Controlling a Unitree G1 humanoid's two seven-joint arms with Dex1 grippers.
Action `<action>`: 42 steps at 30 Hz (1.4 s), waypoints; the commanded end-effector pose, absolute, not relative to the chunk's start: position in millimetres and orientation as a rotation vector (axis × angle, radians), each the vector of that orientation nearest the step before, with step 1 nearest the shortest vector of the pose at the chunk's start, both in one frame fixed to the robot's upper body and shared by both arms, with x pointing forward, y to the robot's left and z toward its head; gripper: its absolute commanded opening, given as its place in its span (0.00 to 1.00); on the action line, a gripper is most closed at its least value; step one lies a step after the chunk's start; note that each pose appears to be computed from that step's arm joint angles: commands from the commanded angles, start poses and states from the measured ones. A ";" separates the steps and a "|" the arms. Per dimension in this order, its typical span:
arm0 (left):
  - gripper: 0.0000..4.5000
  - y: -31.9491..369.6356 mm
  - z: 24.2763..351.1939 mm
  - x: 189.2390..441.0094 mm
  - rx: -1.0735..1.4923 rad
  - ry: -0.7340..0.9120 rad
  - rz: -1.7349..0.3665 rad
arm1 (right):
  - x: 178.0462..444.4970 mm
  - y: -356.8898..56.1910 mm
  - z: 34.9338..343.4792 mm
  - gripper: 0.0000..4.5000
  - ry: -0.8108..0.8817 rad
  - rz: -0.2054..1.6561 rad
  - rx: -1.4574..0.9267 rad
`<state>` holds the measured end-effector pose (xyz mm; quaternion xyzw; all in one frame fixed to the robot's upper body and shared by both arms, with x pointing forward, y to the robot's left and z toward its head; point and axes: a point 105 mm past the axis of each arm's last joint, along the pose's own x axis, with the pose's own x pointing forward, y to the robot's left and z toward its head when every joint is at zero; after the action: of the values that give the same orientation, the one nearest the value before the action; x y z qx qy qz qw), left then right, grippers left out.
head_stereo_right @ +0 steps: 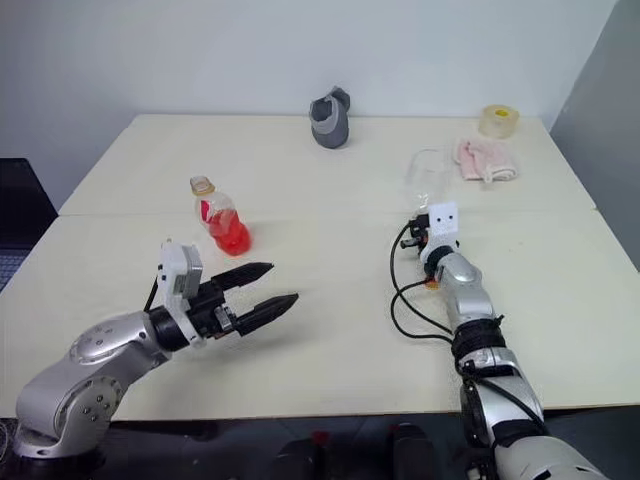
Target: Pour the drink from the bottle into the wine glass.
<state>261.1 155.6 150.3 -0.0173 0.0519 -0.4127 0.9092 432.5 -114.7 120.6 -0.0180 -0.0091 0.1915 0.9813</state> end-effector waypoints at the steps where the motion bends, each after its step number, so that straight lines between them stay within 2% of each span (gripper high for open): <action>1: 1.00 172.0 151.1 251.1 0.010 0.073 -0.746 | 414.6 -62.3 155.6 0.02 -0.108 0.615 -0.056; 6: 1.00 188.5 139.7 233.7 0.003 0.093 -0.635 | 388.2 -14.7 166.1 0.02 -0.101 0.808 -0.080; 11: 1.00 199.8 133.2 217.4 0.011 0.084 -0.554 | 380.1 7.0 158.8 0.02 -0.079 0.870 -0.103; 18: 1.00 202.5 128.5 211.6 0.022 0.063 -0.506 | 389.7 2.9 113.0 0.02 -0.005 0.853 -0.207; 24: 1.00 197.9 130.7 217.3 0.028 0.039 -0.513 | 395.1 -2.7 108.9 0.02 -0.021 0.832 -0.205; 31: 1.00 195.2 131.8 225.5 0.020 0.035 -0.526 | 389.4 -8.0 120.3 0.54 -0.078 0.845 -0.151; 34: 1.00 195.6 132.7 233.9 0.031 0.024 -0.525 | 374.1 -8.8 126.2 0.77 -0.101 0.920 -0.091; 42: 1.00 210.0 140.5 259.6 0.072 -0.028 -0.435 | 321.4 -38.5 143.5 0.77 -0.114 1.057 -0.076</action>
<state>255.4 201.0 133.0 0.0190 0.0029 -0.2382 0.9710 333.4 -41.8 119.8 -0.0443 -0.0209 0.4793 0.8763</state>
